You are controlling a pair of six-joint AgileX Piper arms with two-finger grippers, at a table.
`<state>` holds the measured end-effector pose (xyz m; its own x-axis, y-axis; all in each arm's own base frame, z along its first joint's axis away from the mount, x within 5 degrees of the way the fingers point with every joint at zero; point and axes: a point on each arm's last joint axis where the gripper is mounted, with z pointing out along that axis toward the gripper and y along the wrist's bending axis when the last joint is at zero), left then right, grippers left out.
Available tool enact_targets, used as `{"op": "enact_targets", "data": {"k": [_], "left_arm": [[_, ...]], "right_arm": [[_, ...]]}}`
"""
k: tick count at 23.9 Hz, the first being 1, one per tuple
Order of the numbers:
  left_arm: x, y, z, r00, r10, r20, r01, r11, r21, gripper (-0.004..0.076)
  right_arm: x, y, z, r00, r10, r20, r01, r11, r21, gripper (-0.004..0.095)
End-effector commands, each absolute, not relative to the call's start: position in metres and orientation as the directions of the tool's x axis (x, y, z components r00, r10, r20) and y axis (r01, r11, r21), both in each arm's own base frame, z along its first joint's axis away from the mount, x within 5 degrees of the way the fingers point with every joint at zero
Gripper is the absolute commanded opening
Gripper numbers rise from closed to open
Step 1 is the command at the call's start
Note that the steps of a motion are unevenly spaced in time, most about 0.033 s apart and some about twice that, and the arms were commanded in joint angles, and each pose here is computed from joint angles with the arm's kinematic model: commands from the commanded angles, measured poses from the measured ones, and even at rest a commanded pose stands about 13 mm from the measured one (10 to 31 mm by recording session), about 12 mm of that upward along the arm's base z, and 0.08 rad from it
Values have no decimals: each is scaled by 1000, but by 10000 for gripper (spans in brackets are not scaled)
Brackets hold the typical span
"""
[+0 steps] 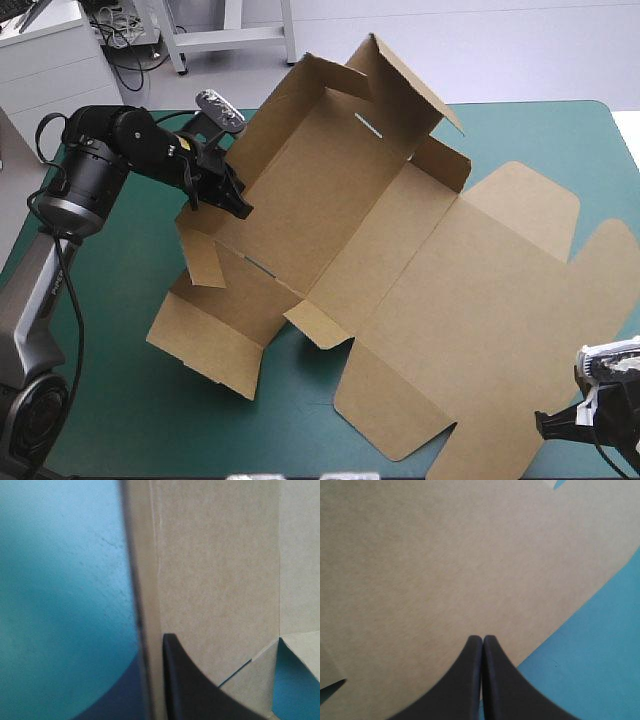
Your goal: Fold the box
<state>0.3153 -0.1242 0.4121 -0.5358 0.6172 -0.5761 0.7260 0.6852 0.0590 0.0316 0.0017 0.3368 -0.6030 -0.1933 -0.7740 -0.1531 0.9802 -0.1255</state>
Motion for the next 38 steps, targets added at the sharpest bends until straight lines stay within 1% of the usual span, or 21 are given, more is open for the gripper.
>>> {"op": "enact_targets", "data": {"k": [1, 2, 3, 4, 5, 9, 11, 14, 15, 18, 21, 24, 27, 34, 38], "left_arm": [[296, -137, 449, -391, 652, -650, 726, 653, 218, -32], [297, -148, 449, -329, 692, -642, 714, 628, 311, -32], [297, -153, 449, -304, 707, -638, 709, 616, 344, -32], [296, -164, 449, -252, 743, -620, 702, 581, 411, -32], [296, -168, 449, -231, 759, -608, 696, 566, 442, -32], [282, -200, 448, -93, 840, -534, 674, 448, 588, -32], [275, -216, 445, -16, 884, -466, 635, 369, 679, -32], [272, -227, 440, 28, 921, -389, 536, 315, 783, -32], [272, -231, 435, 24, 928, -373, 523, 306, 795, -32], [273, -238, 420, 3, 940, -342, 550, 284, 786, -32], [270, -245, 409, 8, 947, -320, 524, 269, 808, -32], [262, -252, 394, 13, 963, -270, 518, 224, 825, -32], [249, -264, 381, 58, 973, -223, 508, 164, 846, -32], [219, -275, 374, 148, 972, -182, 396, 110, 911, -32], [214, -270, 371, 131, 975, -182, 396, 117, 911, -32]], "right_arm": [[36, 1, 348, -539, -196, -819, -139, 980, -142, -23], [36, 1, 348, -539, -196, -819, -139, 980, -142, -23], [36, 1, 348, -539, -196, -819, -139, 980, -142, -23], [36, 1, 348, -539, -196, -819, -139, 980, -142, -23], [36, 1, 348, -539, -196, -819, -139, 980, -142, -23], [36, 2, 348, -535, -190, -823, -140, 981, -136, -23], [36, 1, 349, -534, -193, -823, -137, 981, -141, -23], [36, 1, 349, -530, -188, -827, -134, 982, -137, -23], [36, 2, 349, -530, -185, -827, -136, 982, -132, -23], [36, 1, 349, -530, -188, -827, -134, 982, -137, -23], [36, 2, 349, -530, -183, -828, -135, 982, -131, -23], [37, 2, 350, -517, -182, -836, -133, 982, -132, -24], [37, 2, 351, -513, -182, -839, -132, 982, -132, -23], [37, 2, 351, -512, -182, -840, -132, 982, -132, -23], [37, 2, 351, -512, -182, -840, -132, 982, -132, -23]]}}
